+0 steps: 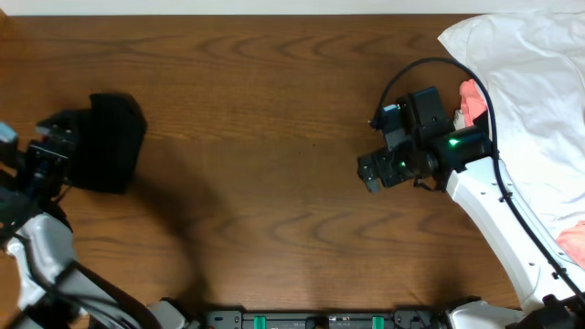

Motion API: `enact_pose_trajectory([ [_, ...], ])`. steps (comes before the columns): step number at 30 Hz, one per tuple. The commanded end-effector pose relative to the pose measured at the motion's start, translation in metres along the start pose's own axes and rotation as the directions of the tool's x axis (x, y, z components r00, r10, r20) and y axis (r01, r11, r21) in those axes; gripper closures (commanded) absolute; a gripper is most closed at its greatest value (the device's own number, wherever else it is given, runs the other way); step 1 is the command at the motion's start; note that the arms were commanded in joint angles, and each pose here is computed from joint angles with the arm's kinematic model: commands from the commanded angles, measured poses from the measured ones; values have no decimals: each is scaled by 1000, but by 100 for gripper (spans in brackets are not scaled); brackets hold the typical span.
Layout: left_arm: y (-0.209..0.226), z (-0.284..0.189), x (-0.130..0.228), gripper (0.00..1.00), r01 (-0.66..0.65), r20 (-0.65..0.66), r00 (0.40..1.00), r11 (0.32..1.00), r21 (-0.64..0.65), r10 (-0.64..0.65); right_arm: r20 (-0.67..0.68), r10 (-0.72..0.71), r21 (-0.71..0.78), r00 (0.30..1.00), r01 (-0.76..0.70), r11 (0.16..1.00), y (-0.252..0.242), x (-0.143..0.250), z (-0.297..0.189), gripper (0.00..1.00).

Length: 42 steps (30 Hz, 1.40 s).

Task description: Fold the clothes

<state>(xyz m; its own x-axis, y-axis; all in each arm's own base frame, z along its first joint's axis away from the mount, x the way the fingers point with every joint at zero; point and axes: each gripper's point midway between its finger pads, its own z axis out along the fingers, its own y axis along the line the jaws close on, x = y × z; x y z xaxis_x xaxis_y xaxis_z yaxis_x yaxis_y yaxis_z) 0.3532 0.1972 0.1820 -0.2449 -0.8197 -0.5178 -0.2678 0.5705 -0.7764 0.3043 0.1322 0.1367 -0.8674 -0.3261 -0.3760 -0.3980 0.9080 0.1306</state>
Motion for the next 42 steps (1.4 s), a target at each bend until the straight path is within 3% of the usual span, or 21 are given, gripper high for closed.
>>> enact_pose_trajectory([
  [1, -7, -5, 13, 2, -172, -20, 985, 981, -88, 171, 29, -2, -37, 1000, 4, 999, 4, -7, 2, 1],
  [5, -16, -9, 41, 2, -298, -99, 954, 934, -198, 284, 110, 26, -30, 994, -22, 999, -2, -27, 0, 1],
  [12, -40, -10, 96, 2, -477, -255, 872, 842, -252, 418, 234, 158, -5, 959, -162, 987, -40, -53, -11, 1],
  [20, -31, -22, 152, 2, -624, -463, 758, 716, -312, 459, 277, 175, 135, 945, -218, 967, -88, -54, -20, 1],
  [23, -27, -26, 161, 2, -633, -498, 744, 708, -313, 445, 294, 170, 145, 941, -220, 965, -90, -56, -26, 1],
  [29, -40, -32, 161, 2, -619, -490, 749, 734, -279, 446, 328, 196, 131, 924, -250, 959, -82, -48, -54, 1],
  [32, -68, -43, 165, 2, -655, -471, 704, 742, -142, 532, 372, 196, 128, 907, -260, 957, -73, -38, -85, 1],
  [34, -91, -56, 161, 2, -682, -405, 686, 728, -68, 605, 421, 180, 127, 889, -254, 959, -64, -29, -113, 1],
  [42, -143, -135, 154, 2, -736, -145, 666, 676, 32, 732, 626, 110, 194, 772, -291, 937, -53, 28, -182, 1],
])
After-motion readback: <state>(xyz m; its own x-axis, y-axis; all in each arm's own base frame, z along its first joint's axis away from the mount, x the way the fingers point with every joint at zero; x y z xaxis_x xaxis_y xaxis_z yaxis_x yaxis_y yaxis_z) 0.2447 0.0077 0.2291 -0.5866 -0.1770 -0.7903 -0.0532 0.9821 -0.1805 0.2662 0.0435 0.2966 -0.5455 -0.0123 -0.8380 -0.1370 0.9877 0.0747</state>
